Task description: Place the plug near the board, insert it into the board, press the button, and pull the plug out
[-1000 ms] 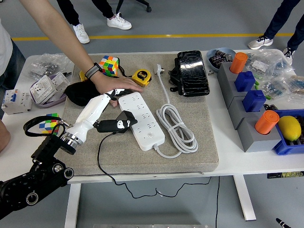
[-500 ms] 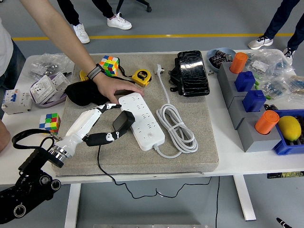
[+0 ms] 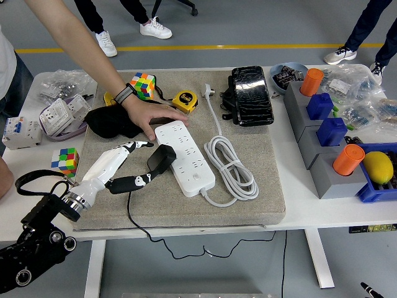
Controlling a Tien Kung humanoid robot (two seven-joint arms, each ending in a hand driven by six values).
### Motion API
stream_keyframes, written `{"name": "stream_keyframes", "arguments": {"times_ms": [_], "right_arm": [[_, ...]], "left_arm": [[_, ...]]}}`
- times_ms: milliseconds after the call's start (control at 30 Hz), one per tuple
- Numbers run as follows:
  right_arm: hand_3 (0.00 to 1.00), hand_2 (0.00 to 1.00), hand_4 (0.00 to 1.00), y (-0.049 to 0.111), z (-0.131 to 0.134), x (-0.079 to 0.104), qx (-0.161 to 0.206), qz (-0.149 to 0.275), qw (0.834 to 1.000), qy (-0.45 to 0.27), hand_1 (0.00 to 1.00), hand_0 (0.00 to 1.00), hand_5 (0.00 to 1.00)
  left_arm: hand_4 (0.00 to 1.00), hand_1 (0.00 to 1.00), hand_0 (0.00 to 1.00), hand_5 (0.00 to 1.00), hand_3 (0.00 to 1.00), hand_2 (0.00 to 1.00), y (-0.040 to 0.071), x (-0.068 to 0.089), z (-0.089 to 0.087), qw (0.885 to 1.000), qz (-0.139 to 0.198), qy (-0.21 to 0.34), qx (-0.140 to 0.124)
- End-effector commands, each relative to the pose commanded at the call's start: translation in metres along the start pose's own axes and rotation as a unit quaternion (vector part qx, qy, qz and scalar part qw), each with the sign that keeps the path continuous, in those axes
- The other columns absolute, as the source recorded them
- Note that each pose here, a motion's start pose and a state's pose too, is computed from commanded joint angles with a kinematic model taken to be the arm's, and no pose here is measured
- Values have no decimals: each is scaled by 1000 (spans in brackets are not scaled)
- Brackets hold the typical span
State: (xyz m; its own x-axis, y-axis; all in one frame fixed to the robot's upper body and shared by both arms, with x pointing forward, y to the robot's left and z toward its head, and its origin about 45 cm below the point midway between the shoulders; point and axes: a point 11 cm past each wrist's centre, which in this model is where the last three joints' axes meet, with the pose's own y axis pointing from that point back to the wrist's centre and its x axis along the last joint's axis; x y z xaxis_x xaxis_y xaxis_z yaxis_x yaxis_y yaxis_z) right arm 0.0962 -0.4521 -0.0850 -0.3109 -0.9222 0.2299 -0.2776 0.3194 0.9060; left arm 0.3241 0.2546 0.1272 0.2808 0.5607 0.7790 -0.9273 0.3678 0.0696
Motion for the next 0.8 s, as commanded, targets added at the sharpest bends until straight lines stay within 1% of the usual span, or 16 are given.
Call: {"name": "stream_keyframes", "arguments": {"times_ms": [467,500,800], "right_arm": [[554,624,977,0,1,1,-1,1,1000,1,643,569,550],[554,625,978,0,1,1,0,1,1000,1,643,569,550],[554,625,977,0,-1,1,1,1,1000,0,643,569,549]], "left_arm": [[828,860,818,599,805,864,1,-5,4,1000,-14,-2,3],[832,846,814,604,794,843,1,-5,4,1000,-14,-2,2],[831,837,809,605,785,837,0,-8,6,1000,-24,-2,5]]}}
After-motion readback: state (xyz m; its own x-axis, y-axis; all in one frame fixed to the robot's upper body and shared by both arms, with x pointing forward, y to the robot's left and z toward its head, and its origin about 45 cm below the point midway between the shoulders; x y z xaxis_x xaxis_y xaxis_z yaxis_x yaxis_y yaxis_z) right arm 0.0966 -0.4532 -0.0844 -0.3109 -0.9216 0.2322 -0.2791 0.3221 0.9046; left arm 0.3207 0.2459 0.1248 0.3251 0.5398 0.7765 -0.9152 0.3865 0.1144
